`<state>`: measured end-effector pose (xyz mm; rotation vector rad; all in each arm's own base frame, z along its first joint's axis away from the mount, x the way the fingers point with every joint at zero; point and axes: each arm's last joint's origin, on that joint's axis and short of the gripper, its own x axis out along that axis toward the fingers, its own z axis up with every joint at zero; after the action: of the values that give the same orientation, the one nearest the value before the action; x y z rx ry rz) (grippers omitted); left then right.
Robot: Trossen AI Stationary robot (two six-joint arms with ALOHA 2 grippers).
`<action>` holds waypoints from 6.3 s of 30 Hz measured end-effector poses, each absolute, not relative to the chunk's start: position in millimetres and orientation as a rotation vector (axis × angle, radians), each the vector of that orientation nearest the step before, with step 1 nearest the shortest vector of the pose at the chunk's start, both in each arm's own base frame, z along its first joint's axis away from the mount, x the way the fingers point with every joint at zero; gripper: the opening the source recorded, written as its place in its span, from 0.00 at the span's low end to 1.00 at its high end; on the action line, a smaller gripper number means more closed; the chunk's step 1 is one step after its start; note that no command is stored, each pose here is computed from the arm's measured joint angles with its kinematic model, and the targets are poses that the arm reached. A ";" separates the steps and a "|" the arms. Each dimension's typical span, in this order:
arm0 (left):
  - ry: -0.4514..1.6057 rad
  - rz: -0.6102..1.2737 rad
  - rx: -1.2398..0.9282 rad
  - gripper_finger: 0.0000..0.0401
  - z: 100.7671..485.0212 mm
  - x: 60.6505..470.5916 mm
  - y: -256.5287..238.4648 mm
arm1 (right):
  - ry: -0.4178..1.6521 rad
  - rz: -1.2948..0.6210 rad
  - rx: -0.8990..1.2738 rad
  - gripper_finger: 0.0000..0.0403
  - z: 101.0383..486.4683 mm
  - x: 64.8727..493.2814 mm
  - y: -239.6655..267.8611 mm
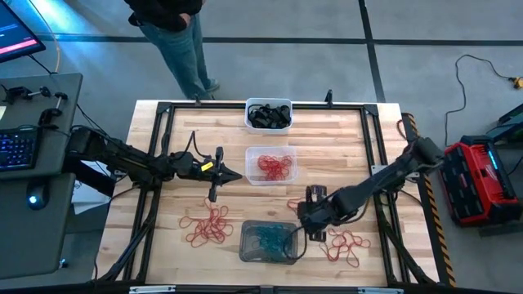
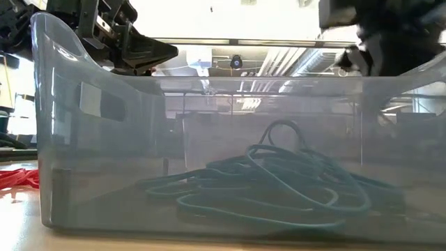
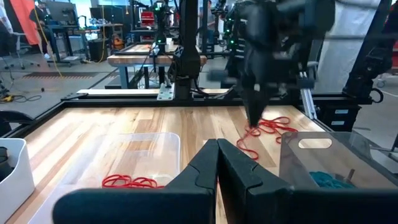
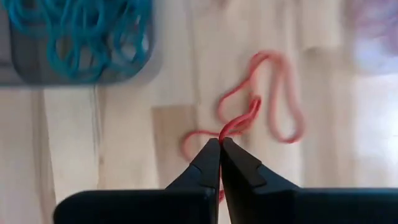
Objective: Sort rubber bands into baskets
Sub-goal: Put the red rubber band into the transparent bin
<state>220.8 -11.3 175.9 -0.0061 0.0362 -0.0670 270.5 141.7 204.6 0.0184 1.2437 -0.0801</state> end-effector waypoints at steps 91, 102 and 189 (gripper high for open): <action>0.104 -0.033 0.007 0.00 169.3 220.4 -9.6 | 1.116 -0.151 -0.018 0.32 221.7 305.4 94.7; 0.103 -0.032 0.007 0.00 169.4 220.4 -9.6 | 1.058 -0.152 0.042 0.32 166.9 279.4 94.1; 0.106 -0.031 0.026 0.00 169.0 220.3 -9.6 | 0.837 -0.443 -0.376 0.00 222.1 350.8 -15.0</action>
<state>220.3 -9.6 169.0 0.0259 0.1062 -0.0308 350.8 -15.0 222.1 -0.3764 0.8370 -0.4433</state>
